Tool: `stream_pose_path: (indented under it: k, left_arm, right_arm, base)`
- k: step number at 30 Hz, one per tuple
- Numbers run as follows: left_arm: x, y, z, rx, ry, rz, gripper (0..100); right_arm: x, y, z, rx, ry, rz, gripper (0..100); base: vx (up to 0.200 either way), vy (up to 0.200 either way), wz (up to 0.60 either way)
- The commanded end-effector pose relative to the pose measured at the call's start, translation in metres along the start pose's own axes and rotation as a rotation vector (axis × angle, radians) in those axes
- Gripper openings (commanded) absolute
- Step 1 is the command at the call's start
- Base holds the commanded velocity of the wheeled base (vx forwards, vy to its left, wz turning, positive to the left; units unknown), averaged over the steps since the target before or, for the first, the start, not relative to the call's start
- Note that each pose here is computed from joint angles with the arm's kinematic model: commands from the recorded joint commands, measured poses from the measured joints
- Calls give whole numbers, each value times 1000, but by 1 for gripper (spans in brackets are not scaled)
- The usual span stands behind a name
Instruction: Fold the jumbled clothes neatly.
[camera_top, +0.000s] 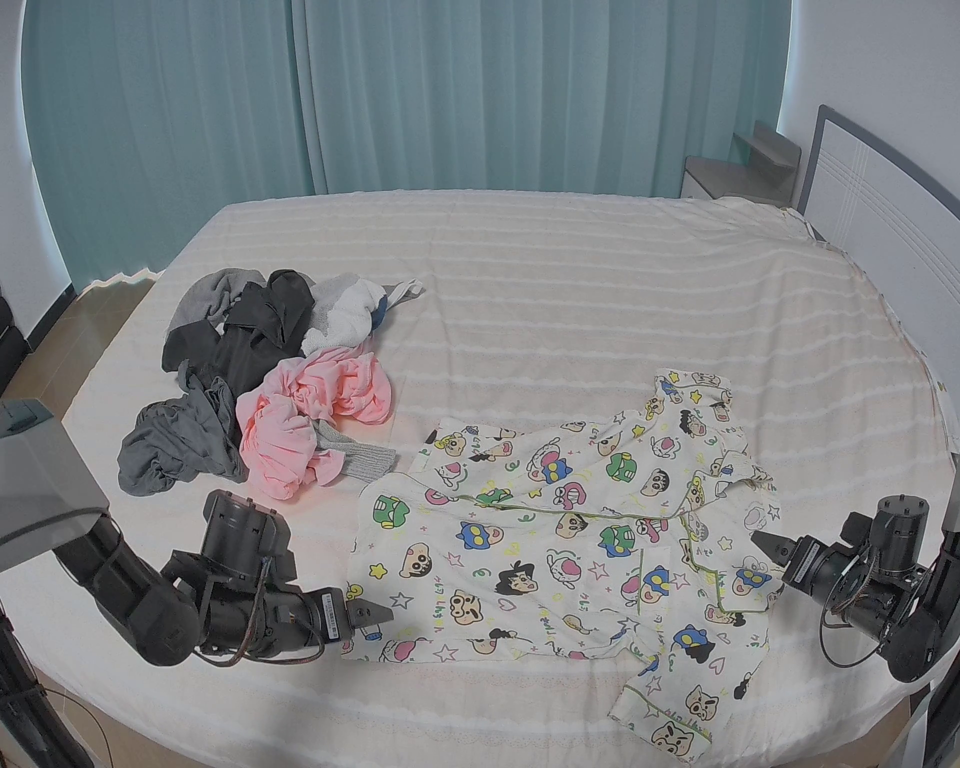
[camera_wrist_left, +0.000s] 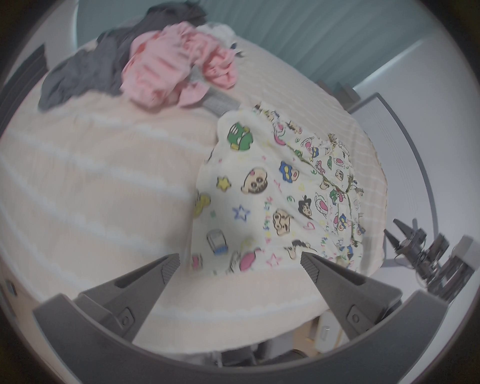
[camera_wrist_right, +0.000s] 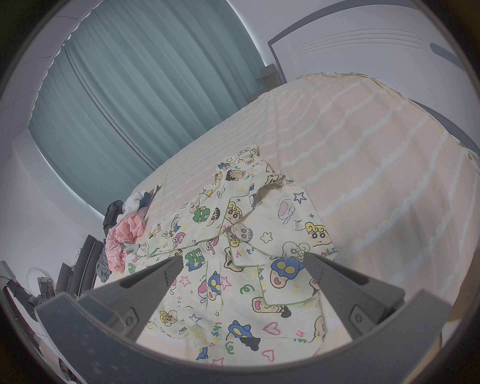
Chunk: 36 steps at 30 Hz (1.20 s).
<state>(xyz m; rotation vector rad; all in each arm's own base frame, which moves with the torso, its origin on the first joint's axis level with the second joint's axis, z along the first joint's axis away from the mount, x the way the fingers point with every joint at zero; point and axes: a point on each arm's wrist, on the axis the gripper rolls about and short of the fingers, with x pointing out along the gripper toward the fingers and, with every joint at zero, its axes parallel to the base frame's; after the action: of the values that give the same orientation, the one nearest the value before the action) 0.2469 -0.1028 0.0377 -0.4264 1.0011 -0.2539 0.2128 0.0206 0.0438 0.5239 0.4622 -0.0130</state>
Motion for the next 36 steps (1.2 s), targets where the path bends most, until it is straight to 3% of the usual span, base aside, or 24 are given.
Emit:
stream_pose_path:
  k: [1,5,11,17,24,36]
  left_arm:
    - [0,-2,-27,-67,79,25,100]
    - [17,0,-34,-72,67,88,100]
    - [49,-3,-48,-11,-61,224,100]
    - [56,-9,-48,-63,-116,189,100]
    - [69,-10,-55,-40,-171,271,100]
    - [81,-17,-60,-16,-196,240,100]
  right_arm:
    - [-5,-2,-1,5,7,-6,100]
    - [-5,-2,-2,6,10,-7,100]
    - [-5,-2,-2,4,11,-6,100]
    - [-5,-1,-1,4,5,-4,100]
    - [-6,-1,-1,4,2,-3,100]
    - [-6,-1,0,4,-4,-1,100]
  base:
    - [0,0,0]
    - [0,0,0]
    - [0,0,0]
    - [0,0,0]
    - [0,0,0]
    - [0,0,0]
